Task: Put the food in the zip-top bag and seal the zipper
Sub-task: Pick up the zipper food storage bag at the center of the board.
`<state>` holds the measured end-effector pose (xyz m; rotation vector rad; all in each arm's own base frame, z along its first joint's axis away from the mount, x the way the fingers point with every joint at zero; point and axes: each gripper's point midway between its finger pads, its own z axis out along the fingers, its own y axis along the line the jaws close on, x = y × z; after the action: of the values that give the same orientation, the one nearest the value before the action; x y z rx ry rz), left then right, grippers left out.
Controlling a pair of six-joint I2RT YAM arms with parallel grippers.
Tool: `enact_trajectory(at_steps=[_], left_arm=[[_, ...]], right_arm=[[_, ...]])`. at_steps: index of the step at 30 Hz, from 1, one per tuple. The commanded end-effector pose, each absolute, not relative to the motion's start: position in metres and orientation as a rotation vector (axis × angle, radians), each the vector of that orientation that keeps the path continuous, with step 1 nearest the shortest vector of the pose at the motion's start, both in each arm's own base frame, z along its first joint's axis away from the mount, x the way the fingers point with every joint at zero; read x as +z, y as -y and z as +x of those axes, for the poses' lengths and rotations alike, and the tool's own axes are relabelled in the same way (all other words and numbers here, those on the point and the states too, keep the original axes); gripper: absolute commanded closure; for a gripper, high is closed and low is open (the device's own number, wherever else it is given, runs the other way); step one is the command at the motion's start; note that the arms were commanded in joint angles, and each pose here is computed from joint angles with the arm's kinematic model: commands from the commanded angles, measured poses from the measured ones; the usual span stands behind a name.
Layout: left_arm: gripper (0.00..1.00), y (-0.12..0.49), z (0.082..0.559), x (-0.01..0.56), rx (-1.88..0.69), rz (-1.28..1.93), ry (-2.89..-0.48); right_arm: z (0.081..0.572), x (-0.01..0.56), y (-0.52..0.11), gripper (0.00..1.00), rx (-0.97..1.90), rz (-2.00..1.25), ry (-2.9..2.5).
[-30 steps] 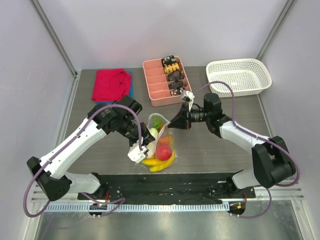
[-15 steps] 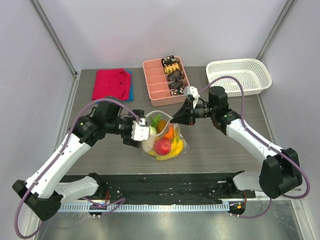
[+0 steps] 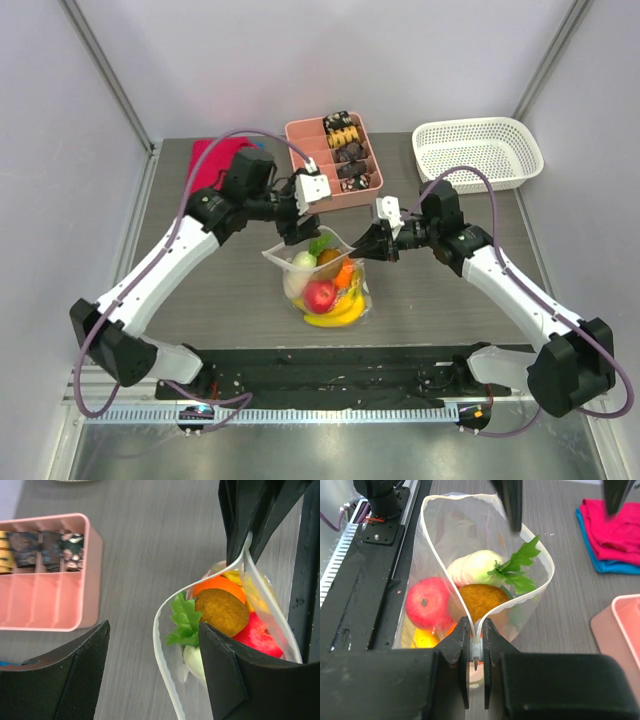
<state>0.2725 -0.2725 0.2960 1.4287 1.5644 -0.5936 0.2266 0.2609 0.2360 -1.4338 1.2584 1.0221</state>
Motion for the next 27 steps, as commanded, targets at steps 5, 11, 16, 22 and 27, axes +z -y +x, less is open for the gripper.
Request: enact_trajectory(at_steps=[5, 11, 16, 22, 27], left_arm=[[0.25, 0.309, 0.271, 0.275, -0.594, 1.603, -1.383], [0.3, 0.333, 0.256, 0.259, -0.678, 1.658, -1.349], [0.38, 0.35, 0.248, 0.239, -0.714, 1.683, -1.343], [0.84, 0.348, 0.241, 0.227, -0.746, 1.697, -1.363], [1.0, 0.339, 0.227, 0.241, -0.775, 1.64, -1.35]], right_arm=[[0.22, 0.27, -0.263, 0.99, 0.92, -1.5, -1.053], [0.214, 0.277, -0.266, 0.99, 0.881, -1.53, -0.981], [0.209, 0.28, -0.269, 0.99, 0.861, -1.543, -0.942], [0.208, 0.283, -0.266, 0.99, 0.834, -1.541, -0.931], [0.208, 0.275, -0.262, 0.99, 0.795, -1.537, -0.955]])
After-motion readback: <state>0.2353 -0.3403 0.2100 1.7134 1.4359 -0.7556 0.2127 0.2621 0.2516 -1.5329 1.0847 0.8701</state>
